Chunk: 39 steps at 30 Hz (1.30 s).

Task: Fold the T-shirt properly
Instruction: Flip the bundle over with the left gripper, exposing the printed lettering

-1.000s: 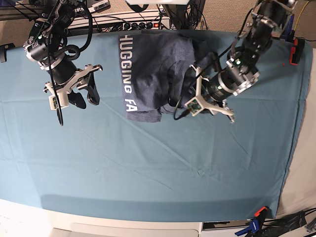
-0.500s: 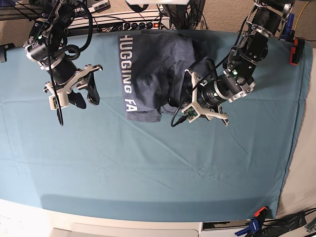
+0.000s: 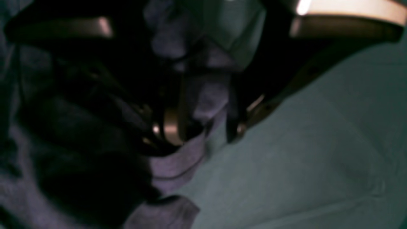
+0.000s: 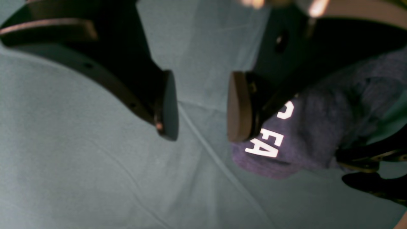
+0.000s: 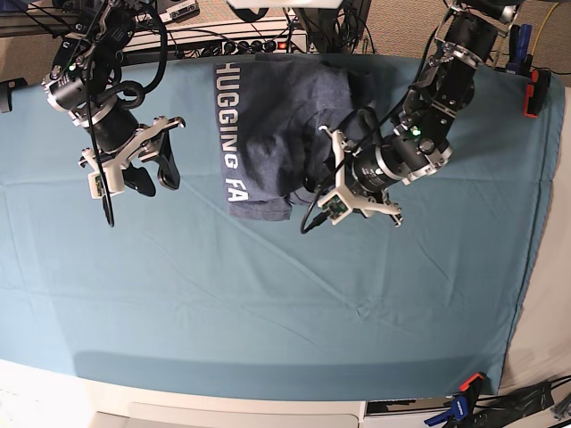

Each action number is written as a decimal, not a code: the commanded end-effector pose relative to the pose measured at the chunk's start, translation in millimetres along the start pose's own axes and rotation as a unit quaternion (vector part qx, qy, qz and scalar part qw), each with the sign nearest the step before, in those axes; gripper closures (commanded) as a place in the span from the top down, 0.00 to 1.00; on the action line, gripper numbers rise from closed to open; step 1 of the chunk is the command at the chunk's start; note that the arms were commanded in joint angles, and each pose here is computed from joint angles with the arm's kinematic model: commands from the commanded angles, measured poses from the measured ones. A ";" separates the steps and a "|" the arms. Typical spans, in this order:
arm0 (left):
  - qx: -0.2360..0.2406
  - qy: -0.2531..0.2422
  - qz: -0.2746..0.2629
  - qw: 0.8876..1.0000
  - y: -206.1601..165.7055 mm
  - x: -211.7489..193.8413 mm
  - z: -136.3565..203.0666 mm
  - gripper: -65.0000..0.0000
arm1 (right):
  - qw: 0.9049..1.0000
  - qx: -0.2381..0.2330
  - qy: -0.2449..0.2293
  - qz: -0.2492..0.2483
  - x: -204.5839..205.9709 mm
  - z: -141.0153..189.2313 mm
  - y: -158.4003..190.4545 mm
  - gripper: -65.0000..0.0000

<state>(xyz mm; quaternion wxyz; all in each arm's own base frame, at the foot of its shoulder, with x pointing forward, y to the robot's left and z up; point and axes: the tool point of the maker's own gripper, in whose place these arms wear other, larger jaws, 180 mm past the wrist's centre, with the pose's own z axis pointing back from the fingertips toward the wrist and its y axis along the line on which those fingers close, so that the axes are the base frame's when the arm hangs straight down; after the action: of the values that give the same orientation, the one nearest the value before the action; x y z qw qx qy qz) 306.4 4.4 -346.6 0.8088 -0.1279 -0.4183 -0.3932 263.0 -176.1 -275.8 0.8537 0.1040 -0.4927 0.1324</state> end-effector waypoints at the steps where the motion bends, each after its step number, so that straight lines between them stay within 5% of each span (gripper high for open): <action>1: 0.005 -0.026 0.003 1.000 4.4 17.1 1.6 0.36 | 0.999 0.003 -0.030 0.010 15.6 2.8 1.1 0.40; 25: -0.028 -0.019 0.054 0.998 -18.9 8.1 -27.0 0.35 | 0.999 0.003 -0.033 0.010 16.7 2.9 1.1 0.40; 27: -0.027 -0.020 0.054 0.998 -18.5 9.9 -27.3 0.29 | 0.999 0.003 -0.033 0.010 16.8 2.9 1.1 0.40; 31: -0.022 -0.022 0.047 0.998 -14.1 13.1 -27.4 0.00 | 0.999 0.003 -0.033 0.010 16.8 2.9 1.1 0.40; 39: 0.078 -0.002 0.002 0.997 33.4 19.5 -25.5 0.00 | 0.999 0.003 -0.033 0.010 16.6 2.8 1.1 0.40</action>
<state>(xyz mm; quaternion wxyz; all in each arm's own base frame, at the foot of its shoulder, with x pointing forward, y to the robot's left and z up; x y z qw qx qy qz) 342.5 4.5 -358.5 0.8261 -0.0672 -0.4249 -0.3640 263.6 -175.9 -274.6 0.8519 0.1045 -0.4960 0.1320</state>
